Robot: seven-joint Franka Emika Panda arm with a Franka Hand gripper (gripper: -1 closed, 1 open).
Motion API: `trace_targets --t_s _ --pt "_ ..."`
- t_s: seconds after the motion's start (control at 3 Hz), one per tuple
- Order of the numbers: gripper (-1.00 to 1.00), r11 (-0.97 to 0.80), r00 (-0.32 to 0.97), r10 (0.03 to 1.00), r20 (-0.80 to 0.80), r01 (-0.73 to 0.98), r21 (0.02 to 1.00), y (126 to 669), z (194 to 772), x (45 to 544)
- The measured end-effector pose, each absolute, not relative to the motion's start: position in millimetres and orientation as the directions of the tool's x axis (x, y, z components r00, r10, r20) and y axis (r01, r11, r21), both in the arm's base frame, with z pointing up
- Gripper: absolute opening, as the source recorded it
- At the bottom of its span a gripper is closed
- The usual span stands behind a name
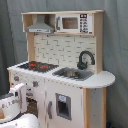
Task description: Play with the kitchen
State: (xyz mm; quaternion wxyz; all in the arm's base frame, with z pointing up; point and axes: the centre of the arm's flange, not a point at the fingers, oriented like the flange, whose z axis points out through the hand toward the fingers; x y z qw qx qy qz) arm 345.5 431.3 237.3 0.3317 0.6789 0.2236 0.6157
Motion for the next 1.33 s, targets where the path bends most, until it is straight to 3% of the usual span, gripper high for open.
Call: trace_targets --t_s 0.33,0.67,1.33 --pt "1.0 -0.691 0.139 0.703 0.697 -0.1 0.716 436.0 235.7 349.3" --pt "-1.0 -0.691 0.139 0.702 0.698 -0.101 0.716 436.1 236.2 349.4" --pt "-1.0 -0.667 0.104 0.724 0.682 -0.15 0.73 455.5 238.6 296.2"
